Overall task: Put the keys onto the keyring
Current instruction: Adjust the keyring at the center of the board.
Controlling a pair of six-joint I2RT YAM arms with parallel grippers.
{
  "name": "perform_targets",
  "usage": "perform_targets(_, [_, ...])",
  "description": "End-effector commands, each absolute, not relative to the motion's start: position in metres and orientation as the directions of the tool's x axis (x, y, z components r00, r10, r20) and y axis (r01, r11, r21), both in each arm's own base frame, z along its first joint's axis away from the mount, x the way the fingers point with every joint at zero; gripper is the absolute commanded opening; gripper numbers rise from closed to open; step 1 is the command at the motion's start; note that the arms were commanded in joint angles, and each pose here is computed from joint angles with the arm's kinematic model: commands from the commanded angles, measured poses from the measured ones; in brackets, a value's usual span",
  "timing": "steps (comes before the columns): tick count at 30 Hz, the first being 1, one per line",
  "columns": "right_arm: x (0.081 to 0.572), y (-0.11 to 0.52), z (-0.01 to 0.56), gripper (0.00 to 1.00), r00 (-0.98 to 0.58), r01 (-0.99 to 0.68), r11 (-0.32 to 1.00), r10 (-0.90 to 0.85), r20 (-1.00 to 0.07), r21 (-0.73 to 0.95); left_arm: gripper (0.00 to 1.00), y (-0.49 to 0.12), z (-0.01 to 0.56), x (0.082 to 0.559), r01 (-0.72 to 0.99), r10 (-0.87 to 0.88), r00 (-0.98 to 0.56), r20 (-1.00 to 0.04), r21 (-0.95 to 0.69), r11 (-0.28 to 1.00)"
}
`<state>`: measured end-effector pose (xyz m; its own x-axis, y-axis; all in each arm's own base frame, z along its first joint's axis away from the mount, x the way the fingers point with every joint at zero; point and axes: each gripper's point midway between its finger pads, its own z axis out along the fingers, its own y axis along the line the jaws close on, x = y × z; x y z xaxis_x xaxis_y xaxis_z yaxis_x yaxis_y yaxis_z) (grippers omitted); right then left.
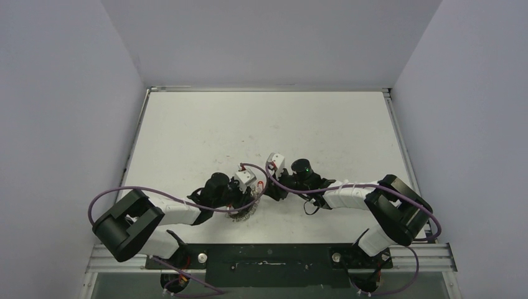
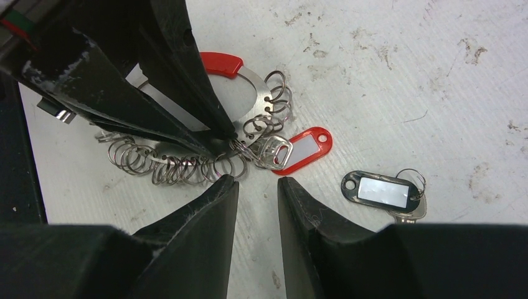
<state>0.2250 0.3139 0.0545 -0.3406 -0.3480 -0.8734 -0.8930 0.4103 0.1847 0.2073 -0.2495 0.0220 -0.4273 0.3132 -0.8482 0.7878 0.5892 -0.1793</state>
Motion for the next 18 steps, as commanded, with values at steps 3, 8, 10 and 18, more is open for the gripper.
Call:
perform_targets(3, [0.237,0.322,0.074,0.31,-0.292,-0.900,0.406,-0.300,-0.908,0.155,0.09,-0.267,0.037,0.226,0.820,0.303,-0.348,-0.887,-0.131,0.557])
perform_targets(8, [0.235,0.319,0.073,0.30,-0.292,-0.902,0.405,-0.310,-0.905,0.152,0.00,-0.269,0.040,0.220,0.850,0.324,-0.313,-0.893,-0.111,0.515])
perform_targets(10, [0.233,0.316,0.073,0.30,-0.294,-0.901,0.406,-0.314,-0.903,0.152,0.00,-0.270,0.043,0.215,0.863,0.327,-0.298,-0.897,-0.106,0.495])
perform_targets(18, [0.225,0.307,0.075,0.30,-0.296,-0.902,0.407,-0.336,-0.894,0.146,0.00,-0.275,0.053,0.174,0.916,0.362,-0.258,-0.896,-0.108,0.385])
